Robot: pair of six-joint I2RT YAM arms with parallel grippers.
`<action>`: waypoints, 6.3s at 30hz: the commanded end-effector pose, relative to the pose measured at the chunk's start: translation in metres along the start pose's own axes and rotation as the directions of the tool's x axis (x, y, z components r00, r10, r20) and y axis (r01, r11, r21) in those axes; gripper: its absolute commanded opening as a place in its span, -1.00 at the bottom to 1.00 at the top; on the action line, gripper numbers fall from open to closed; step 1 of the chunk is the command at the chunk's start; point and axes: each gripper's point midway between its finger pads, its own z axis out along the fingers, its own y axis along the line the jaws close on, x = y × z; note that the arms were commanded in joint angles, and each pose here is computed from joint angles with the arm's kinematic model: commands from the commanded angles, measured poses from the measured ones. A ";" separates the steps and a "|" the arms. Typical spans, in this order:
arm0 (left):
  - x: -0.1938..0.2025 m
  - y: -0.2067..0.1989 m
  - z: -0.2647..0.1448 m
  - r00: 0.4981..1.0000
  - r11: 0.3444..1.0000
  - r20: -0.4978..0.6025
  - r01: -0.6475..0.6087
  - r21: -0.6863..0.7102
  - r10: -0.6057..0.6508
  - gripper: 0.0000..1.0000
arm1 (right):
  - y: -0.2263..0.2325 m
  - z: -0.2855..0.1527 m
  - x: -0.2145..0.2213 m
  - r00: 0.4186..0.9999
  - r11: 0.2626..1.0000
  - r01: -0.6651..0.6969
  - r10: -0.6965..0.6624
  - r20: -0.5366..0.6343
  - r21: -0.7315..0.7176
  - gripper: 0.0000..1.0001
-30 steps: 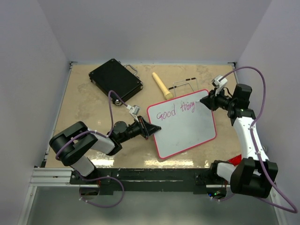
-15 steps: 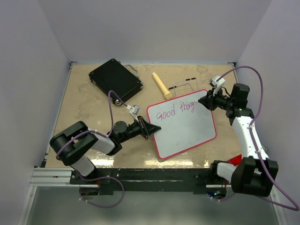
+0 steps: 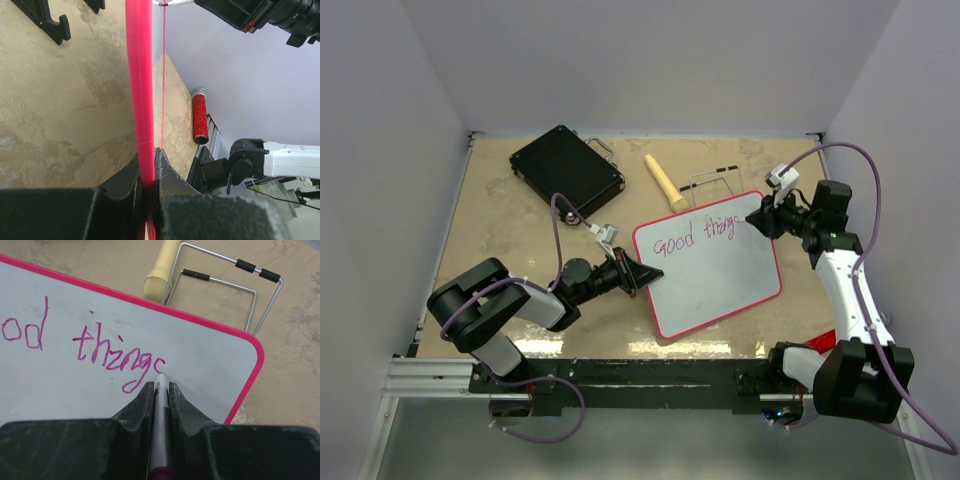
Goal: Write a sentence on the whiteboard
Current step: Write on the whiteboard with the whiteboard marker without the cap.
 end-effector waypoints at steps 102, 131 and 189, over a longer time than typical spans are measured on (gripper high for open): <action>-0.046 -0.036 0.021 0.962 0.997 0.270 0.025 0.075 -0.045 -1.00 | 0.122 -0.019 -0.037 0.933 0.859 0.358 -0.318 0.169 -0.365 -1.00; -0.050 -0.040 0.027 0.950 0.994 0.299 0.071 0.088 -0.094 -1.00 | 0.143 0.039 0.001 0.929 0.879 0.363 -0.368 0.045 -0.310 -1.00; -0.045 -0.041 0.026 0.958 0.994 0.277 0.047 0.097 -0.072 -1.00 | 0.140 0.028 -0.002 0.932 0.876 0.346 -0.364 0.011 -0.335 -1.00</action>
